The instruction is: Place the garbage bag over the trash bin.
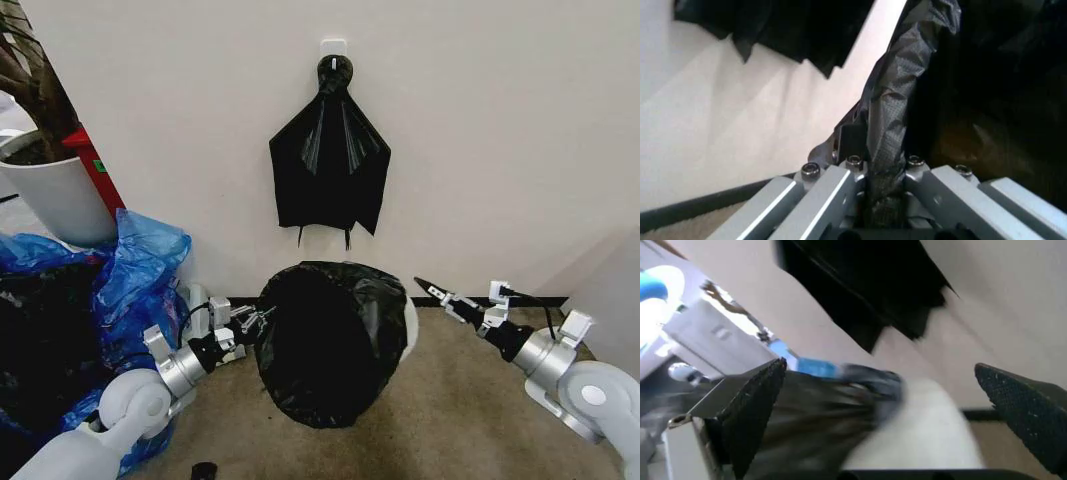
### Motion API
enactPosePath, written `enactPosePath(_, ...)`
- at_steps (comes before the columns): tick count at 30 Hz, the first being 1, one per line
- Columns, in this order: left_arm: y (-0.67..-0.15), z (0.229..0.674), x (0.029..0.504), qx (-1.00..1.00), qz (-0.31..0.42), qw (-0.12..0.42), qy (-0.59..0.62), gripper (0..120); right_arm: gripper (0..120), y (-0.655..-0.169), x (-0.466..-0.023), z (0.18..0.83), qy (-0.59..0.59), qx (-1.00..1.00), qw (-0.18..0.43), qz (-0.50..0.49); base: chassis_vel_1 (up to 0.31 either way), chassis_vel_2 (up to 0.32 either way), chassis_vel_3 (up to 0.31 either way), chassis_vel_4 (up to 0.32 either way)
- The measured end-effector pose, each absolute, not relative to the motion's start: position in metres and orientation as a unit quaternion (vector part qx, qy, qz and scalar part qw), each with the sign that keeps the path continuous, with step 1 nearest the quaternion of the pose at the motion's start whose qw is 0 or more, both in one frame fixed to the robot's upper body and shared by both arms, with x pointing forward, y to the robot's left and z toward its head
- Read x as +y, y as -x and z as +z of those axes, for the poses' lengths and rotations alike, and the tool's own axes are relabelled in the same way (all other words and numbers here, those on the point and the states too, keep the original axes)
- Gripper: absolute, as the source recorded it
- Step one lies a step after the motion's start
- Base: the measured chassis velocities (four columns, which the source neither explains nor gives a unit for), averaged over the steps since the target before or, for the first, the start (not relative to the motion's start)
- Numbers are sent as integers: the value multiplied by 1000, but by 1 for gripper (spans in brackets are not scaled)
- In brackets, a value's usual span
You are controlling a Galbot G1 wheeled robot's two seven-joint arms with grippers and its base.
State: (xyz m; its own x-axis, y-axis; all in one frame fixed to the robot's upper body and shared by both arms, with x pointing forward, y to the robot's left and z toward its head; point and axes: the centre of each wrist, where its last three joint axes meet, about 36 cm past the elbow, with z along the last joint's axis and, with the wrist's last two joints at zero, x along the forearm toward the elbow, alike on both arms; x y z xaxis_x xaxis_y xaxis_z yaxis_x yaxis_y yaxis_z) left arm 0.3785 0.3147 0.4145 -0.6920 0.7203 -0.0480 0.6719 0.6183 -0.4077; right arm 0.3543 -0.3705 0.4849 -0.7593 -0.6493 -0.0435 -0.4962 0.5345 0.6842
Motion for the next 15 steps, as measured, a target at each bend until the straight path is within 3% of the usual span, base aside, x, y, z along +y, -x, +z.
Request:
enactPosePath(4,-374,418,294,-923,197,101,314,0,100,-344,-337,513,-335,-883,58,-323,0,0,0,0)
enactPosePath(6,-373,427,279,-945,186,121,239,0,100,-329,-298,539,-310,-903,42,-293,0,0,0,0)
enactPosePath(15,-357,434,234,-969,141,162,119,0,100,-292,-238,557,-268,-947,55,-169,0,0,0,0)
